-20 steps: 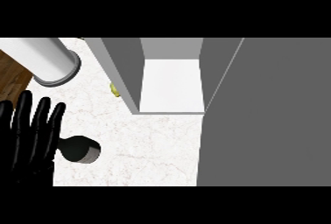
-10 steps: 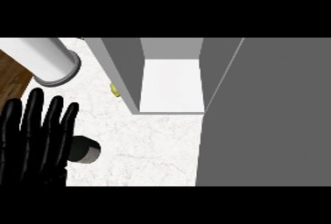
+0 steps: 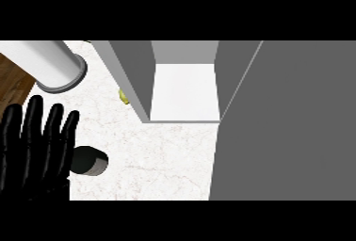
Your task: Pick up the wine, place it into the cabinet and close the cabinet
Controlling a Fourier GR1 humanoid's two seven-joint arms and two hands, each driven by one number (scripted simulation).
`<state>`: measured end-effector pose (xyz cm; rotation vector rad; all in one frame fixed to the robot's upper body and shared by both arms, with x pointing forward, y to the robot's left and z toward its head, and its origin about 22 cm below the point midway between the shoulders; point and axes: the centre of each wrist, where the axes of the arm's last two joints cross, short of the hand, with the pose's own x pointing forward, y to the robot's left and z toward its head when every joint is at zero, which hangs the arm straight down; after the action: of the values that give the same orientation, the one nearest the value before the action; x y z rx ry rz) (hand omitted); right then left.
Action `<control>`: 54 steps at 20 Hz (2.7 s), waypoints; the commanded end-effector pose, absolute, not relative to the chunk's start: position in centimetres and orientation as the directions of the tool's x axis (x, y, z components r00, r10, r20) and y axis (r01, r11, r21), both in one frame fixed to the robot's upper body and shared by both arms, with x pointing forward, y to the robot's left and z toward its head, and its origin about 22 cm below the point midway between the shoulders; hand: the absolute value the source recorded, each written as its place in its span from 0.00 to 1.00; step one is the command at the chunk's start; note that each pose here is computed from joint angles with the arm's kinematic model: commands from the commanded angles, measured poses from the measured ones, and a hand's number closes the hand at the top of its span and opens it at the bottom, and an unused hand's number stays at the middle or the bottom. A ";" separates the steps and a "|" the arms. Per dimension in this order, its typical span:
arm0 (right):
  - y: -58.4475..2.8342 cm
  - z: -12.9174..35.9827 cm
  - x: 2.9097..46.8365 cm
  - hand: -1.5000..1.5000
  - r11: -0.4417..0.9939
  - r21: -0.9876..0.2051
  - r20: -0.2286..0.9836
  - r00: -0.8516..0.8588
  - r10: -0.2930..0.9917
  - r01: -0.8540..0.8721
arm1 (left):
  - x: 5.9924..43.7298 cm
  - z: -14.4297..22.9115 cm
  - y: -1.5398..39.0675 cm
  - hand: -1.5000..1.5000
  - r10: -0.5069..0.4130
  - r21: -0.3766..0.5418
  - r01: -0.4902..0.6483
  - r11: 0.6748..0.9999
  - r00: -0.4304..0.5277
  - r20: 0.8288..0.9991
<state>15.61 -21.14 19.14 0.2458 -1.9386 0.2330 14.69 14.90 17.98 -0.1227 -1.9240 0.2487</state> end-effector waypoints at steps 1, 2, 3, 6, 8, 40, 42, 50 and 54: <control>-22.3 20.0 13.0 0.00 0.956 -0.032 0.919 -0.384 -0.087 -0.293 | 14.6 19.4 14.8 0.00 0.234 -0.279 -0.074 0.958 -0.363 0.902; -21.2 20.7 12.6 0.00 0.949 -0.039 0.923 -0.375 -0.086 -0.313 | 14.9 19.7 16.9 0.00 0.215 -0.268 -0.100 0.958 -0.367 0.905; -21.7 20.2 13.4 0.00 0.953 -0.043 0.920 -0.383 -0.079 -0.301 | 15.7 18.2 17.0 0.00 0.206 -0.264 -0.115 0.958 -0.369 0.906; -21.7 20.1 14.8 0.00 0.957 -0.038 0.918 -0.389 -0.081 -0.288 | 14.9 17.6 18.8 0.00 0.164 -0.239 -0.174 0.955 -0.363 0.917; -21.1 20.5 13.3 0.00 0.954 -0.050 0.916 -0.394 -0.074 -0.294 | 14.6 17.7 18.8 0.00 0.153 -0.242 -0.196 0.950 -0.385 0.910; -20.5 21.6 13.6 0.00 0.952 -0.035 0.915 -0.392 -0.092 -0.303 | 16.7 -0.6 33.3 0.00 0.127 -0.179 -0.388 0.904 -0.157 0.979; -20.7 21.9 13.0 0.00 0.949 -0.024 0.926 -0.364 -0.098 -0.316 | 17.2 -2.5 31.8 0.00 0.112 -0.154 -0.397 0.905 -0.128 0.985; -21.8 21.3 13.8 0.00 0.951 -0.053 0.914 -0.399 -0.077 -0.305 | 16.6 -8.6 33.5 0.00 0.141 -0.176 -0.398 0.900 -0.114 0.983; -21.8 21.2 12.1 0.00 0.950 -0.058 0.914 -0.398 -0.073 -0.307 | 17.1 -9.6 32.8 0.00 0.145 -0.181 -0.390 0.903 -0.119 0.982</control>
<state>15.50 -20.47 20.52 0.2309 -1.9443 0.2453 16.72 32.89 -7.85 0.1980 -1.6320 0.4528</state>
